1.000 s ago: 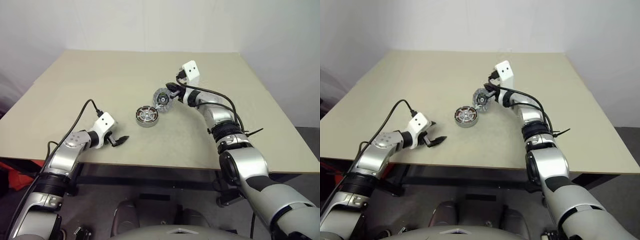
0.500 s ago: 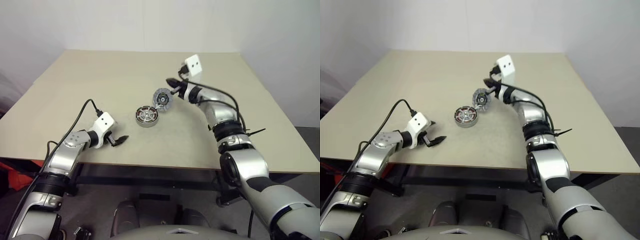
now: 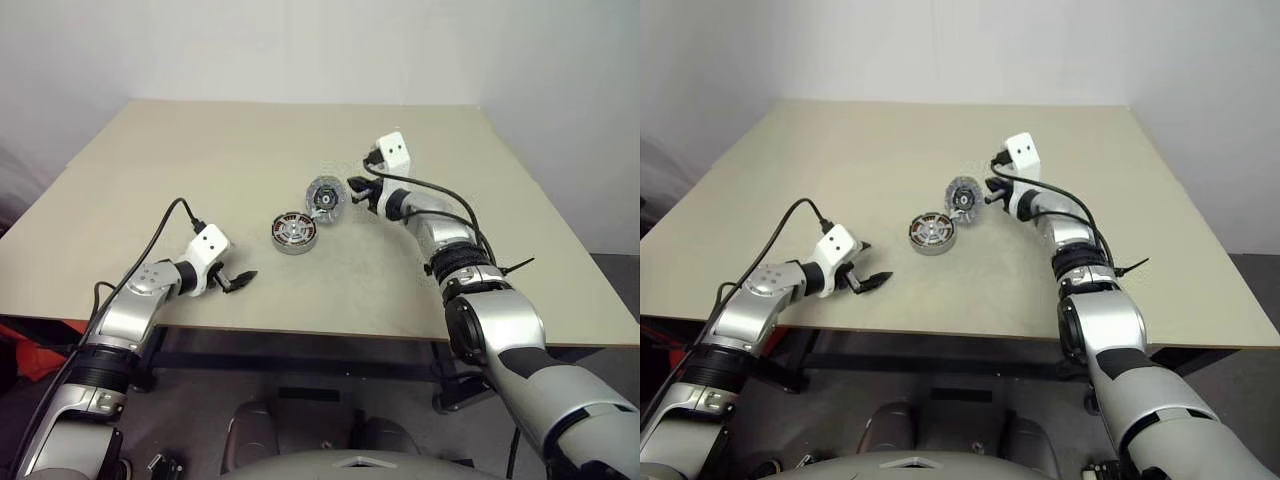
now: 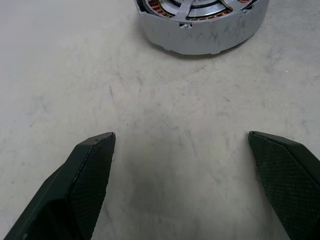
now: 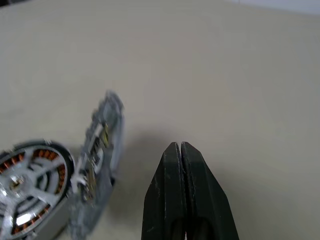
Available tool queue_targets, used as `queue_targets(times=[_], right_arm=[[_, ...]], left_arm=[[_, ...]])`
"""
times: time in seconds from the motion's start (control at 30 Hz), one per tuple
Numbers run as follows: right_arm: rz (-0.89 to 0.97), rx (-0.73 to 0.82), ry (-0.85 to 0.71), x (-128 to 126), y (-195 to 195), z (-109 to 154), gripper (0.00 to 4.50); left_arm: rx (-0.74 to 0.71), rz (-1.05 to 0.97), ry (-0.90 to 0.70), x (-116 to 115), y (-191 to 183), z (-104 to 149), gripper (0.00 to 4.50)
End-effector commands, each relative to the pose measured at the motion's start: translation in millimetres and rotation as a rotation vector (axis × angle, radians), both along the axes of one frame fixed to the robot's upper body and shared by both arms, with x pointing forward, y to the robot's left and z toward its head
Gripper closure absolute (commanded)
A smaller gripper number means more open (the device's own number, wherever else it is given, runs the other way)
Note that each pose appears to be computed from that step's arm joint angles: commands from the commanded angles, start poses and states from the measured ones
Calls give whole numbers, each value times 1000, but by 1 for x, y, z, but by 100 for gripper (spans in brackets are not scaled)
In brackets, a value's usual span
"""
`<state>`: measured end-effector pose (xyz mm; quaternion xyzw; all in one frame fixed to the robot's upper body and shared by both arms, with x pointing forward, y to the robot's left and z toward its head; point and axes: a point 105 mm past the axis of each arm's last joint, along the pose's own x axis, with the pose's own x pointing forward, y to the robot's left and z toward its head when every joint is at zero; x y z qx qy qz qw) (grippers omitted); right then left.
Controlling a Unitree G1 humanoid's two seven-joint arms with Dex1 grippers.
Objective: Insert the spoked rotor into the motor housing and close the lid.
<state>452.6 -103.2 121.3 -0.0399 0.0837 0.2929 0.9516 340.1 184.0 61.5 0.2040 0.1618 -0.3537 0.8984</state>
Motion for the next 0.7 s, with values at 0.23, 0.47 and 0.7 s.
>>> queue_targets(times=[0.23,0.47,0.7], right_arm=[[106,51,-77,-5,28,23,448],[245,103,-71,-32,71,27,448],[255,86,-44,-42,79,17,448]], left_arm=[[8,20,-45,5,6,13,0],[11,54,-66,12,16,20,0],[16,76,-85,15,24,26,0]])
